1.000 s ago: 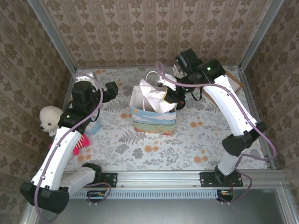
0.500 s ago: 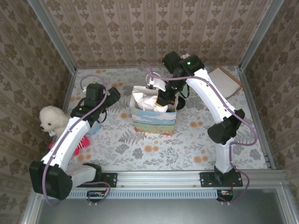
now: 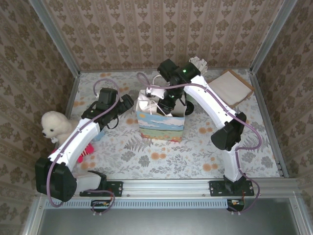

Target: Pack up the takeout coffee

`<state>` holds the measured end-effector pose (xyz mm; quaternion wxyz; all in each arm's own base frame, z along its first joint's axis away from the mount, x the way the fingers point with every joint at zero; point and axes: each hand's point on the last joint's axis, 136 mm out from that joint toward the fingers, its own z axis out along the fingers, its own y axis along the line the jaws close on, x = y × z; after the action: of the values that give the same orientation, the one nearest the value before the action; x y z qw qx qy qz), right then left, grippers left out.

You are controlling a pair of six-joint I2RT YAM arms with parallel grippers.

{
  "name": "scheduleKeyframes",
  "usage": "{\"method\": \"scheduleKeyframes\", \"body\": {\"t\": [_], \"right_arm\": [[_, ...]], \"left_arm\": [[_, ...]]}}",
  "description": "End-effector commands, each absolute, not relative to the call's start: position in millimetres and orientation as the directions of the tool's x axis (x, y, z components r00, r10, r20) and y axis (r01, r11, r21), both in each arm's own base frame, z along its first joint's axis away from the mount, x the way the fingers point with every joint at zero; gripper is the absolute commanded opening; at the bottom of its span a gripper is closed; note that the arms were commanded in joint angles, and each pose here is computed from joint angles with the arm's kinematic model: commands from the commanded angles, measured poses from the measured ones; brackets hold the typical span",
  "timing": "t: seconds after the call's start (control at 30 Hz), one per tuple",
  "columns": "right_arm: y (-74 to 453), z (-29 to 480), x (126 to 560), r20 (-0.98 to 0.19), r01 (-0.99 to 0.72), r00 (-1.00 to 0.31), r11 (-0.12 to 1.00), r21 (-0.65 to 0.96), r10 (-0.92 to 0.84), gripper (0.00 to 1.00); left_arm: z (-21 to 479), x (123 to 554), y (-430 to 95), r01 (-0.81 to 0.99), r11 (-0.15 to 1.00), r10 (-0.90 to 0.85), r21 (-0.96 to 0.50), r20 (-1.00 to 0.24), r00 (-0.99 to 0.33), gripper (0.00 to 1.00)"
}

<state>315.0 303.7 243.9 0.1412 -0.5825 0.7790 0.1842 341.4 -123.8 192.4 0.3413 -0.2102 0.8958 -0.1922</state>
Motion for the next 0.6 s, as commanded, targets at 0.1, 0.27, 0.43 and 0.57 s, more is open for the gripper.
{"method": "scheduleKeyframes", "body": {"t": [0.1,0.27,0.43,0.57], "right_arm": [[294.5,275.0,316.4,-0.491,-0.955,-0.266,0.298,0.013,-0.829,0.5],[291.9,307.9,319.7,-0.61,-0.927,-0.255,0.369,-0.066,-0.75,0.61],[277.2,363.1,334.0,-0.797,-0.796,-0.272,0.592,-0.129,-0.54,0.8],[219.9,405.6,354.3,-0.934,-0.421,-0.331,0.907,0.02,-0.132,1.0]], "left_arm": [[198.3,342.2,-124.5,-0.252,0.83,-0.522,-0.497,-0.534,-0.666,1.0],[195.3,342.7,-124.9,-0.253,0.835,-0.515,-0.488,-0.533,-0.672,1.0],[183.2,339.8,-128.2,-0.266,0.842,-0.504,-0.469,-0.509,-0.698,1.0],[171.4,334.6,-121.5,-0.292,0.864,-0.483,-0.41,-0.512,-0.711,1.0]]}}
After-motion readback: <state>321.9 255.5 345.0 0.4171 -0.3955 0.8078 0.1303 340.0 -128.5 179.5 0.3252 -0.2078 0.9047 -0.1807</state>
